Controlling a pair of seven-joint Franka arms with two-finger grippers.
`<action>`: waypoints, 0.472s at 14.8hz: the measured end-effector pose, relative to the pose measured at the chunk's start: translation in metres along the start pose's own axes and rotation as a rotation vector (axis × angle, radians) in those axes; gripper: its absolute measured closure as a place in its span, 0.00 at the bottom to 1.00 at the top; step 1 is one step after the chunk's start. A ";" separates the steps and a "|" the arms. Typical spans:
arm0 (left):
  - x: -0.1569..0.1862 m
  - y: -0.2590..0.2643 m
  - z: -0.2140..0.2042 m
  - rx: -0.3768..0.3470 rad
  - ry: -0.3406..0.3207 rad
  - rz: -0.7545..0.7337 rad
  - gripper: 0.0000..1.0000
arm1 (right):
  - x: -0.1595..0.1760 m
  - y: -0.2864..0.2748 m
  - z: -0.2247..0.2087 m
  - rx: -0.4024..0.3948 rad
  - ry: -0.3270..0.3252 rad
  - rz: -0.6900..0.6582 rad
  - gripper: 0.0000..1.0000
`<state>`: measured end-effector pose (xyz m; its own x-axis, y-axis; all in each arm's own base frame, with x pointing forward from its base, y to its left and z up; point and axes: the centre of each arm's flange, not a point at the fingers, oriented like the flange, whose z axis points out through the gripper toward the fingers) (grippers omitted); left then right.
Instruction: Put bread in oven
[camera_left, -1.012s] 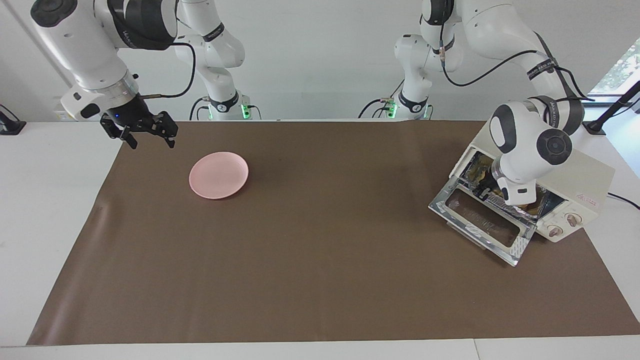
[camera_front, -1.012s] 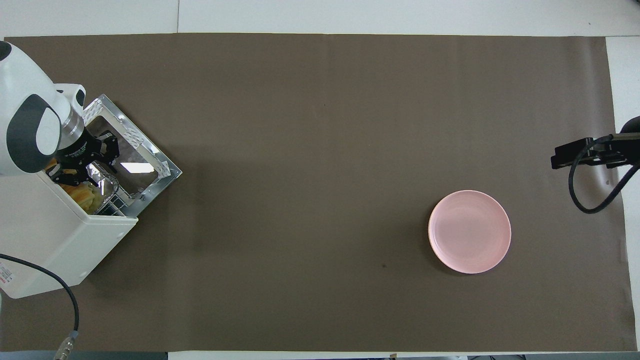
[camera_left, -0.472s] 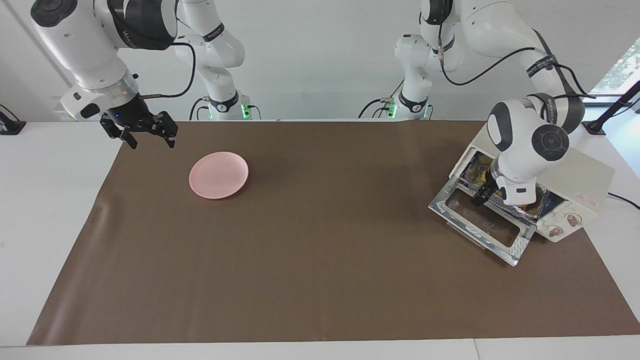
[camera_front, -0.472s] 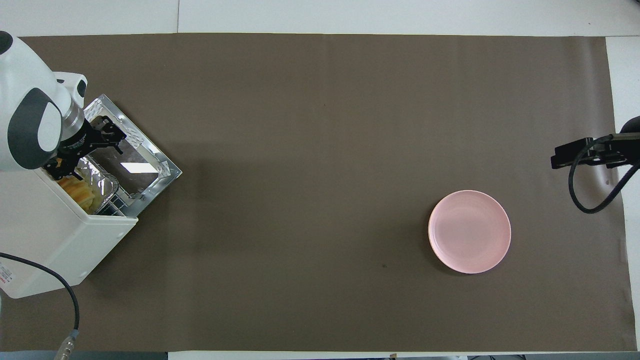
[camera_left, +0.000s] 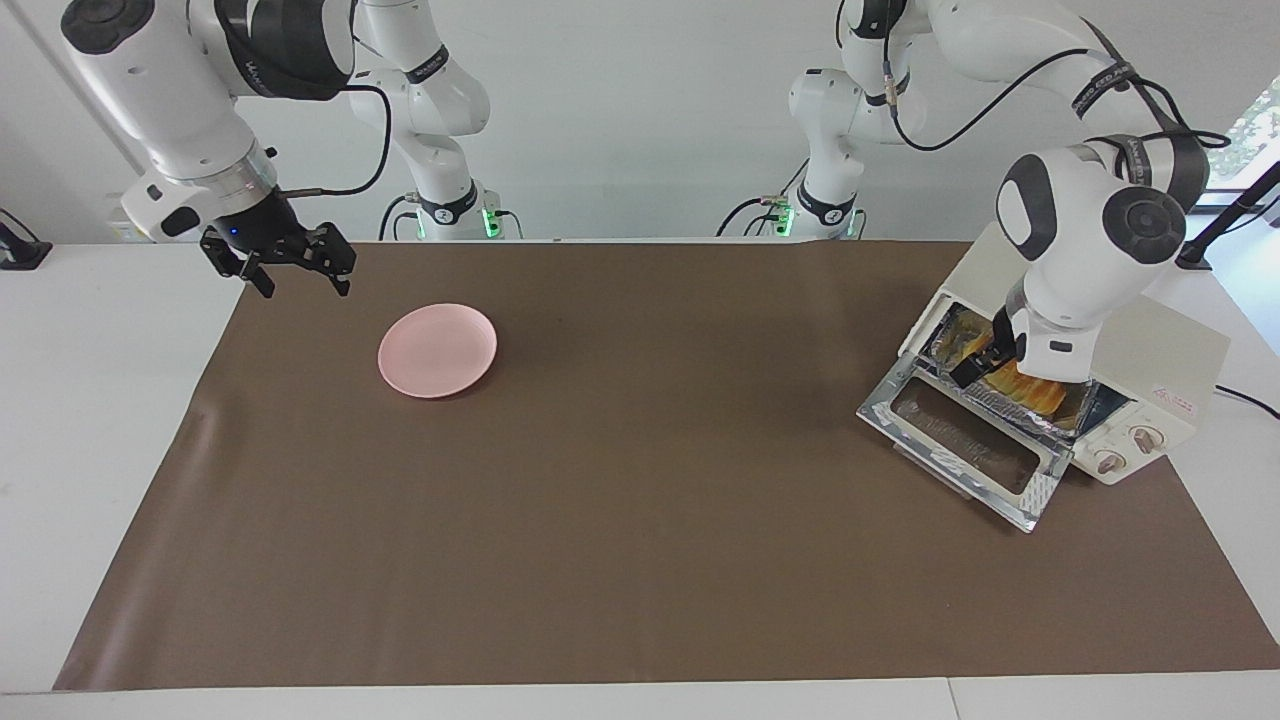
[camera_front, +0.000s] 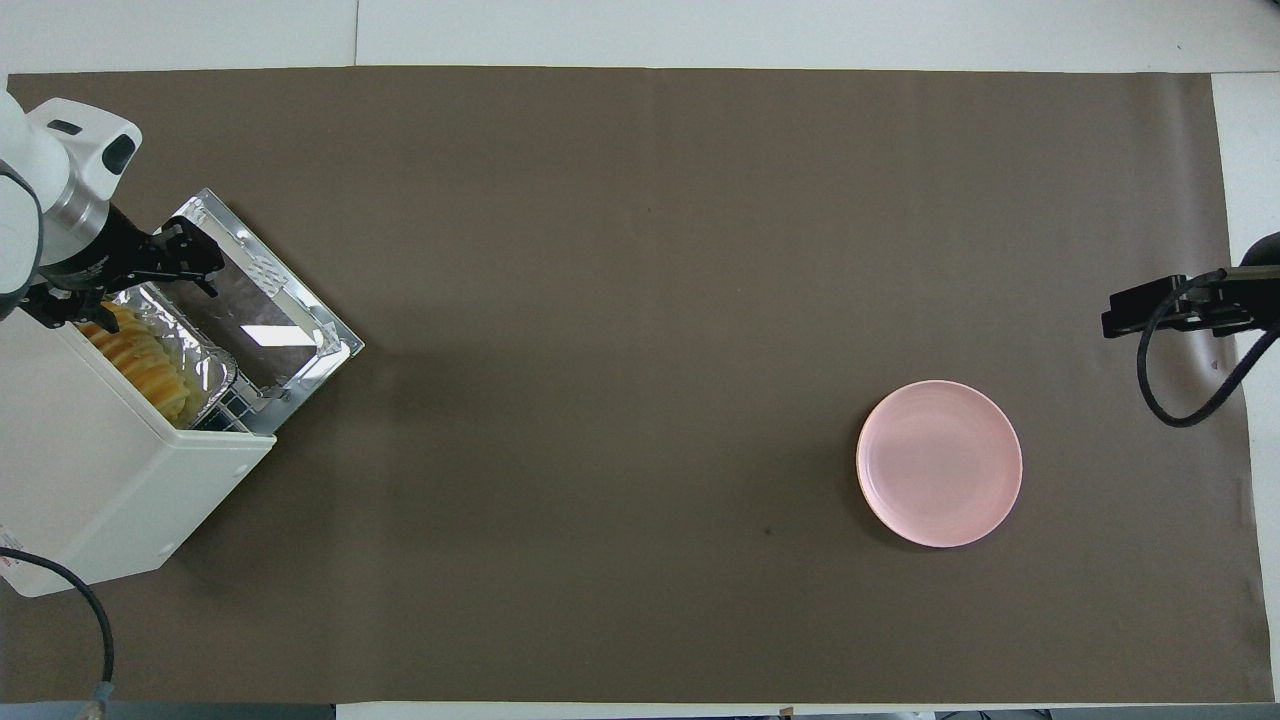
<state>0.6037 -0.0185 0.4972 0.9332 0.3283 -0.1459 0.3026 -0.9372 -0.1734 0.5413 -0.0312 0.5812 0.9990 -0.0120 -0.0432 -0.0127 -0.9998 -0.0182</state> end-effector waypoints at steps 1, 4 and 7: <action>-0.008 -0.008 -0.013 -0.013 -0.003 0.035 0.00 | 0.000 0.000 0.000 0.000 0.000 0.000 0.00; -0.035 -0.029 -0.051 -0.062 0.011 0.105 0.00 | 0.000 0.000 0.000 0.000 0.000 0.000 0.00; -0.057 -0.051 -0.074 -0.094 0.002 0.182 0.00 | 0.000 0.000 0.000 0.000 0.000 0.000 0.00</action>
<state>0.5491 0.0021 0.5866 0.9745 0.1524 -0.1644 0.1456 -0.9879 -0.0529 0.5413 -0.0312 0.5812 0.9990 -0.0119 -0.0431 -0.0127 -0.9998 -0.0182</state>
